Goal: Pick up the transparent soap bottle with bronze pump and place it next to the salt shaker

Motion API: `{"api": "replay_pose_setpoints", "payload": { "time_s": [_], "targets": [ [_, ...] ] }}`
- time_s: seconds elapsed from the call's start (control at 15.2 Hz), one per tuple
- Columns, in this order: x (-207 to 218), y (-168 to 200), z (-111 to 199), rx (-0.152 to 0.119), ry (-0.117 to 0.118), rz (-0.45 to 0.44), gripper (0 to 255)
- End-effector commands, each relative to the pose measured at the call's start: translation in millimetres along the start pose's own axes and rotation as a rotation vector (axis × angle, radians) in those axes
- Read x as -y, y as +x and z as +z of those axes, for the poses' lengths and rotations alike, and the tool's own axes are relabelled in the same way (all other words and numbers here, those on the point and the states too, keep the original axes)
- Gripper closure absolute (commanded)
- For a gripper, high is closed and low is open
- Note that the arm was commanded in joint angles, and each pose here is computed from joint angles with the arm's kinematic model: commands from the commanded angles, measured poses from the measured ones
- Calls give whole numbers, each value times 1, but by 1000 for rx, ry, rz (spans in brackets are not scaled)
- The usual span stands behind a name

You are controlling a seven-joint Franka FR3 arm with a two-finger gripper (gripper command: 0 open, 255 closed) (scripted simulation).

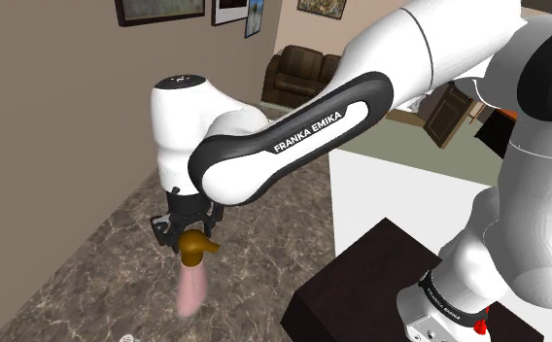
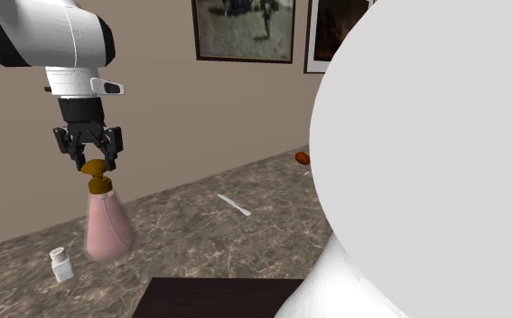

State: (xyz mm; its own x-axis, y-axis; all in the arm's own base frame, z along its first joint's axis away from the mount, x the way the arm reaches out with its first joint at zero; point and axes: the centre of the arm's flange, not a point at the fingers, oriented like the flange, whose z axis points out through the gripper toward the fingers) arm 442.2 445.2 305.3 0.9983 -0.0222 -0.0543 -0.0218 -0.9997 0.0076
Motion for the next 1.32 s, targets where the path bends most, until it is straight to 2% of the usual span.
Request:
{"api": "replay_pose_setpoints", "payload": {
  "time_s": [0.0,0.66,1.19,1.25],
  "targets": [
    [1,1,11,-1,1,0,255],
    [1,4,63,-1,1,0,255],
    [2,4,66,-1,1,0,255],
    [1,4,66,-1,1,0,0]
  ]
}}
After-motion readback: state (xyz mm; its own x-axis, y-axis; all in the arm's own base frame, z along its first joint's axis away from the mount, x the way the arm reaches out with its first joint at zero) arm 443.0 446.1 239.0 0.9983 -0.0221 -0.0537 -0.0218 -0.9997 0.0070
